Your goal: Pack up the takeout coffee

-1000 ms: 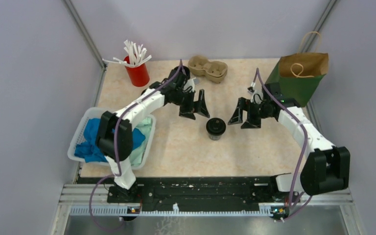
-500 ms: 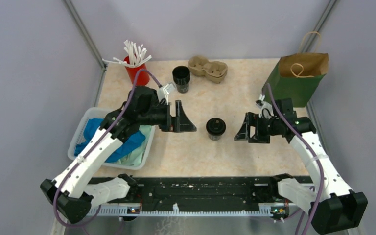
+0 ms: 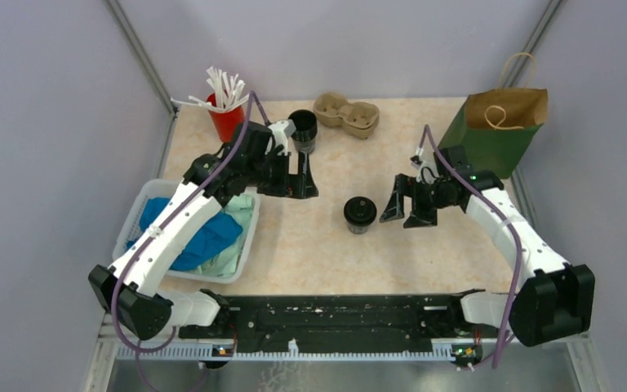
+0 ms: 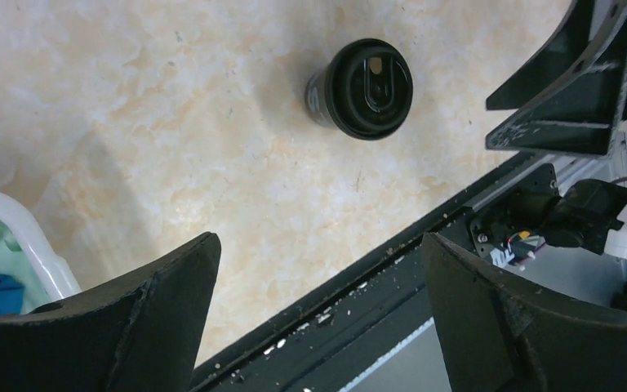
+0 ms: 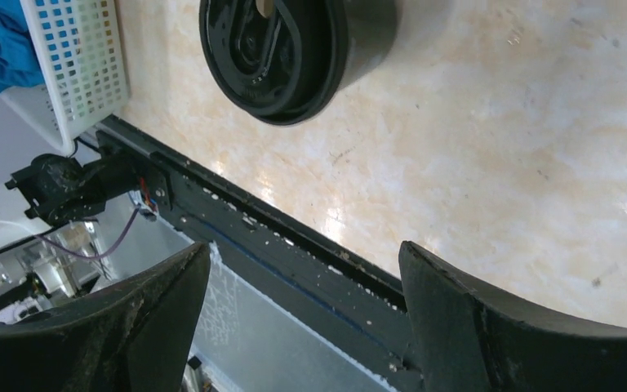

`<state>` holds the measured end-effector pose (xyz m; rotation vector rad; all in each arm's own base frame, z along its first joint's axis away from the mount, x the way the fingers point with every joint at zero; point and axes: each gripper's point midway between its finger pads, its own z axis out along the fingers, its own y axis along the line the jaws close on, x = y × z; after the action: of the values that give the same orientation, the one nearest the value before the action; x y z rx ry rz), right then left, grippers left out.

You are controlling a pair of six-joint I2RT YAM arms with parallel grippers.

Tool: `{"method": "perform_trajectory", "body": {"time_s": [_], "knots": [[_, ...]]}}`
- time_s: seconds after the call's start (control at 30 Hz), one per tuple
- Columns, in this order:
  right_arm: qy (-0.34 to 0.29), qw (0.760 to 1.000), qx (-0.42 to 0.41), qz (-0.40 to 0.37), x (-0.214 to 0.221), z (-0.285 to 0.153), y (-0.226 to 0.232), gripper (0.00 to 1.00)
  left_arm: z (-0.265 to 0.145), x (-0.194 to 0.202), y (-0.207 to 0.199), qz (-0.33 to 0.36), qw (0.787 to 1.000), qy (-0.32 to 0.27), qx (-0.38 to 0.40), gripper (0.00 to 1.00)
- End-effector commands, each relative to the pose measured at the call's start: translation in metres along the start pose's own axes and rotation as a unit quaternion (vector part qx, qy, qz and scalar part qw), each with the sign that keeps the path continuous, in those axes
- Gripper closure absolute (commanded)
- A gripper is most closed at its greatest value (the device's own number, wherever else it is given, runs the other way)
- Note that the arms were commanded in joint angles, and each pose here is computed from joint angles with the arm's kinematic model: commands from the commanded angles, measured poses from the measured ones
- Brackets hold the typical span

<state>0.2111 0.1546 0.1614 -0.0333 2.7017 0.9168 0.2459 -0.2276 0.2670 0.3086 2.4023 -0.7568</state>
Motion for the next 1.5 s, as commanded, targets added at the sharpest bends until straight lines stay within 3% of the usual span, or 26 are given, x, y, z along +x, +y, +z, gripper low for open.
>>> {"method": "perform_trajectory", "body": {"time_s": [0.0, 0.27, 0.63, 0.8, 1.03, 1.23, 1.47], "knots": [[0.004, 0.999, -0.043, -0.006, -0.011, 0.035, 0.018, 0.15, 0.005, -0.041, -0.006, 0.031, 0.998, -0.059, 0.021, 0.02], [-0.017, 0.994, -0.085, 0.063, -0.029, 0.074, 0.022, 0.17, 0.01, -0.054, 0.004, 0.048, 0.997, -0.052, 0.036, 0.02], [-0.025, 0.996, -0.045, 0.074, -0.053, 0.091, 0.01, 0.19, 0.02, -0.053, 0.007, 0.031, 0.996, -0.039, 0.068, 0.02], [-0.024, 0.993, -0.064, 0.092, -0.053, 0.104, 0.008, 0.24, 0.02, -0.054, 0.01, 0.029, 0.996, -0.038, 0.071, 0.02], [-0.009, 0.991, -0.087, 0.103, -0.044, 0.118, 0.007, 0.42, 0.021, -0.047, 0.01, 0.022, 0.996, -0.032, 0.078, 0.02], [0.022, 0.992, -0.1, 0.072, -0.035, 0.143, 0.034, 0.44, 0.018, -0.05, 0.006, 0.02, 0.996, -0.035, 0.084, 0.02], [0.062, 0.994, -0.078, 0.034, -0.027, 0.203, 0.081, 0.44, 0.002, -0.062, 0.006, 0.029, 0.996, -0.06, 0.061, 0.02]]}}
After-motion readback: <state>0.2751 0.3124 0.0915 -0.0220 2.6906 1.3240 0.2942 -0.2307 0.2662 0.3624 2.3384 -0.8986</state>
